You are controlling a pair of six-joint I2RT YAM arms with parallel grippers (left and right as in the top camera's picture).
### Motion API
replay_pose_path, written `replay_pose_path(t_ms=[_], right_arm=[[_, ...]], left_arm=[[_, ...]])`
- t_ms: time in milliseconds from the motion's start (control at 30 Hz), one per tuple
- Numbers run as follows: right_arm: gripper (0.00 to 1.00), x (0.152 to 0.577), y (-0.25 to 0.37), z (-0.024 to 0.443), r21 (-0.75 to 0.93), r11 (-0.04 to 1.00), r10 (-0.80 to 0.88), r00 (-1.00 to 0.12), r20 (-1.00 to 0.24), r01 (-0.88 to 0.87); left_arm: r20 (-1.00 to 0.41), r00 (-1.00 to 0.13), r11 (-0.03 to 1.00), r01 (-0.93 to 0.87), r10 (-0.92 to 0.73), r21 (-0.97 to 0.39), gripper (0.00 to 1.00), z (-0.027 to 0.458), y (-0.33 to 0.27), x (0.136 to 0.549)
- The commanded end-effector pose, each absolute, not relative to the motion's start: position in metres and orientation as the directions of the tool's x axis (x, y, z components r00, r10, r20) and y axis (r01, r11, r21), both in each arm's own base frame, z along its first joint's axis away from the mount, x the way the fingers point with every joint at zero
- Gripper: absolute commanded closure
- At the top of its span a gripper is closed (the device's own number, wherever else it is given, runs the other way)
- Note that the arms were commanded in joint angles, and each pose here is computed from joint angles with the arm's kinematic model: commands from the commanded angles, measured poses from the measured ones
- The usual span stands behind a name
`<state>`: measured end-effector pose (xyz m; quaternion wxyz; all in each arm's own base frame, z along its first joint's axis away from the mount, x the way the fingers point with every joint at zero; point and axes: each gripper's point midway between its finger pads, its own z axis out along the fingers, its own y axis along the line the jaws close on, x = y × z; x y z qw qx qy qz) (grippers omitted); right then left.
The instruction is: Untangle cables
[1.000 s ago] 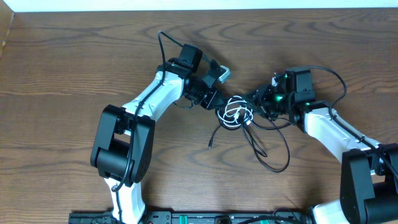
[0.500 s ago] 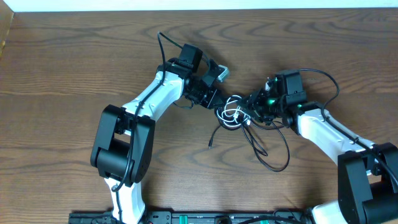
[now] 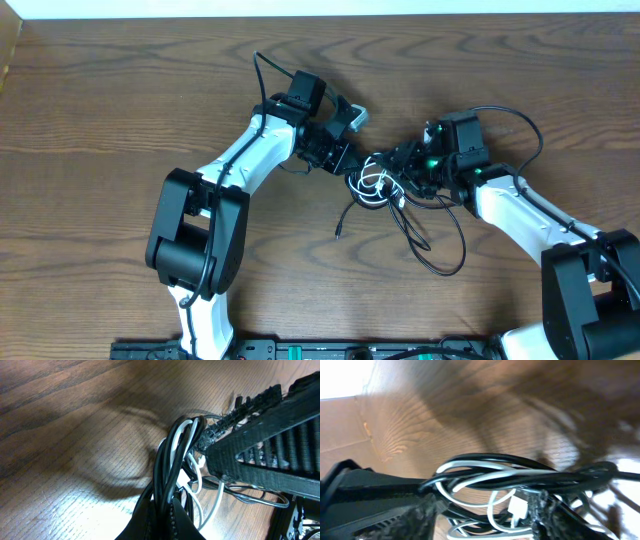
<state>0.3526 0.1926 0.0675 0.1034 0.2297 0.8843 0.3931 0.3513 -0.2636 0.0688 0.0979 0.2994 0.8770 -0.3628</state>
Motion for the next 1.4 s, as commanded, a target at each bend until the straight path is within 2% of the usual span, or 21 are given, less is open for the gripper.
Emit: replay_pose_path(t_ms=[0,100,200,333,433,633,833,1067,1133,1200,1233,1367], right_arm=[[0.37,0.362,0.194,0.082,0.796,0.542,0.460,-0.888,-0.013,0.269],[0.37,0.377,0.198,0.111,0.872,0.477,0.408,-0.907,-0.107,0.112],[0.50,0.383,0.198,0.118,0.881,0.467,0.412,-0.900,-0.139,0.078],[0.63,0.382,0.192,0.105,0.852,0.507,0.439,-0.890,-0.125,0.130],[0.66,0.375,0.187,0.085,0.798,0.563,0.469,-0.878,-0.096,0.214],[0.67,0.351,0.198,0.067,0.738,0.619,0.439,-0.898,-0.041,0.269],[0.67,0.335,0.206,0.049,0.648,0.718,0.406,-0.910,-0.090,0.256],[0.68,0.341,0.194,0.037,0.531,0.802,0.436,-0.875,-0.210,0.272],[0.73,0.342,0.192,0.035,0.513,0.818,0.426,-0.874,-0.233,0.261],[0.86,0.342,0.192,0.034,0.505,0.828,0.409,-0.879,-0.244,0.245],[0.99,0.342,0.192,0.034,0.499,0.837,0.389,-0.885,-0.256,0.223],[0.99,0.345,0.192,0.036,0.494,0.855,0.335,-0.896,-0.292,0.159]], left_arm=[[-0.431,-0.786,0.554,0.618,0.442,-0.559,0.92,0.088,-0.266,0.358],[-0.431,-0.786,0.554,0.618,0.442,-0.558,0.92,0.088,-0.266,0.358],[-0.432,-0.786,0.553,0.618,0.442,-0.558,0.92,0.088,-0.266,0.358],[-0.432,-0.786,0.553,0.618,0.442,-0.558,0.92,0.088,-0.266,0.358],[-0.432,-0.786,0.553,0.618,0.442,-0.558,0.92,0.088,-0.266,0.358],[-0.432,-0.786,0.553,0.618,0.442,-0.558,0.92,0.088,-0.266,0.358],[-0.439,-0.783,0.552,0.622,0.441,-0.555,0.92,0.088,-0.266,0.359],[-0.438,-0.783,0.552,0.622,0.441,-0.556,0.92,0.088,-0.266,0.359],[-0.438,-0.783,0.552,0.622,0.441,-0.556,0.92,0.088,-0.266,0.359],[-0.438,-0.783,0.552,0.622,0.441,-0.556,0.92,0.088,-0.266,0.359],[-0.438,-0.783,0.552,0.622,0.441,-0.556,0.92,0.088,-0.266,0.359],[-0.437,-0.784,0.556,0.621,0.442,-0.553,0.92,0.088,-0.266,0.359]])
